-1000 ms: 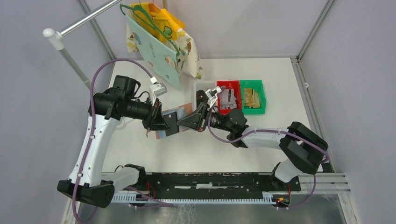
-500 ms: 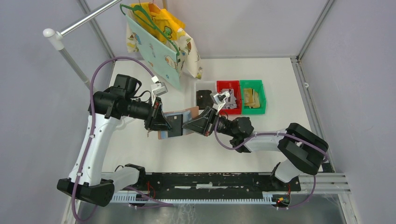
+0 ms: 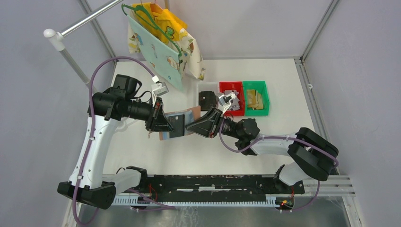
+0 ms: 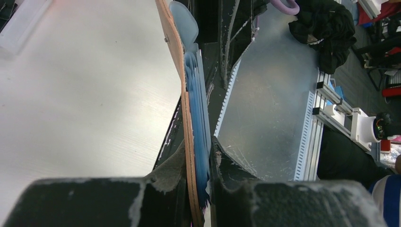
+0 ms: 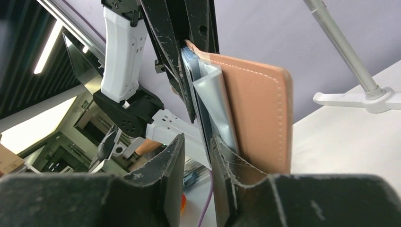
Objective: Take the credit cards out of the card holder
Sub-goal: Remove the credit card from the card holder.
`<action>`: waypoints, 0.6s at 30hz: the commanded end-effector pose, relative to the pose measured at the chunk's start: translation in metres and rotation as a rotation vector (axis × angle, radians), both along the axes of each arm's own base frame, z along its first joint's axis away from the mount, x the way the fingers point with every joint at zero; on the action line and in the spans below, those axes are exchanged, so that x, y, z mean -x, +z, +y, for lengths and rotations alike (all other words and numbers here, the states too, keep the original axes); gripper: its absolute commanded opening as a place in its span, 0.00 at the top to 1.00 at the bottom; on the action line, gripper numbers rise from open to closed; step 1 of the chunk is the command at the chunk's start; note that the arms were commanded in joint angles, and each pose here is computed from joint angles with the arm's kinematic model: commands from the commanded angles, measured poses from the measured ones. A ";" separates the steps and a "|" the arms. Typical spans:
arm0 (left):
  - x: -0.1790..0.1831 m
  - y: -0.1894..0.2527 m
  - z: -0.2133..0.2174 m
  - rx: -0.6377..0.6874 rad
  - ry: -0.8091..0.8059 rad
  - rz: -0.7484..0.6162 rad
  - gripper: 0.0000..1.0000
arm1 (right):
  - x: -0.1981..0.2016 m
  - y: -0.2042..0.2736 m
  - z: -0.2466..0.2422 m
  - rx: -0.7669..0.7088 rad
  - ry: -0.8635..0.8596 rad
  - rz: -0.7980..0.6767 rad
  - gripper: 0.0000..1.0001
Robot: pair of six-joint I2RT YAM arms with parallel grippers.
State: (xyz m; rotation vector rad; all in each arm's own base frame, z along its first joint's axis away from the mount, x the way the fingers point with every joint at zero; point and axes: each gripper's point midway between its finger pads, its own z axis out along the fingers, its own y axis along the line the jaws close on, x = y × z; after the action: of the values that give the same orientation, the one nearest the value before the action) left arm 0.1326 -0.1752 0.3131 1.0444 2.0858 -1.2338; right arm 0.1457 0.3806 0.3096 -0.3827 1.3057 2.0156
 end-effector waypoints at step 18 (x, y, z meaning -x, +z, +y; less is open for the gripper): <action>-0.004 0.027 -0.009 0.093 0.053 -0.021 0.77 | 0.003 0.030 0.017 -0.011 -0.004 -0.093 1.00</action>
State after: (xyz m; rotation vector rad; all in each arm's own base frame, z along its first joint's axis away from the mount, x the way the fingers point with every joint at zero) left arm 0.1366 -0.1748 0.3228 0.9401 2.1001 -1.2110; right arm 0.1503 0.3984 0.3143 -0.4448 1.3385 1.9395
